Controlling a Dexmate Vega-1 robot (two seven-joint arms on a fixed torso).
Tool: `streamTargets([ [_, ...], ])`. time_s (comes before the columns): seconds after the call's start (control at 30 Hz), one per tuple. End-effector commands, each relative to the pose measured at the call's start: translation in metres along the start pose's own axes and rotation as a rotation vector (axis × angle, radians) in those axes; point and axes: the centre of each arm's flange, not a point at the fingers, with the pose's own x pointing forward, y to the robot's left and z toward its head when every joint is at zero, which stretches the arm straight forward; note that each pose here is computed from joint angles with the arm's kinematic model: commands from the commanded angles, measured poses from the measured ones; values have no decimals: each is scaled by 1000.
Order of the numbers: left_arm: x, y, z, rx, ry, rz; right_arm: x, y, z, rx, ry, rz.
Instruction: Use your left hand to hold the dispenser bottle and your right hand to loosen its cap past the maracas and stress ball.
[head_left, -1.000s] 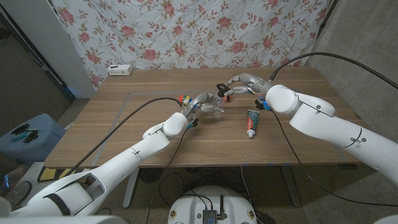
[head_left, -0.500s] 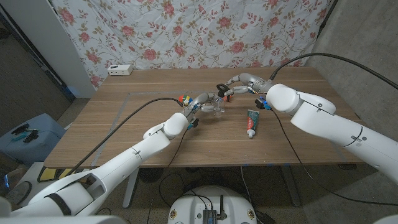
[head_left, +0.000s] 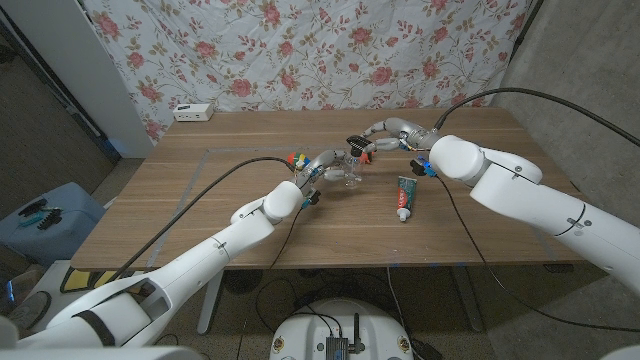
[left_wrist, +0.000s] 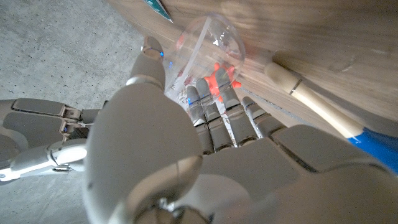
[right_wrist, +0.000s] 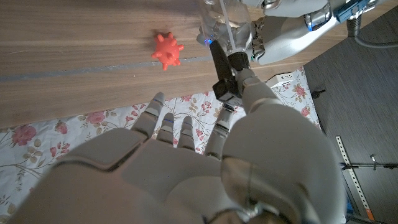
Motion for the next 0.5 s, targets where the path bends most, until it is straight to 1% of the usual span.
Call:
streamTargets([
  [0.03,-1,-3,-1,-7,4,0,1,0,-2,21,-12,11],
  [0.5,0,-6,-3,-18,8,-8,3,-4,-4,62,-38,30],
])
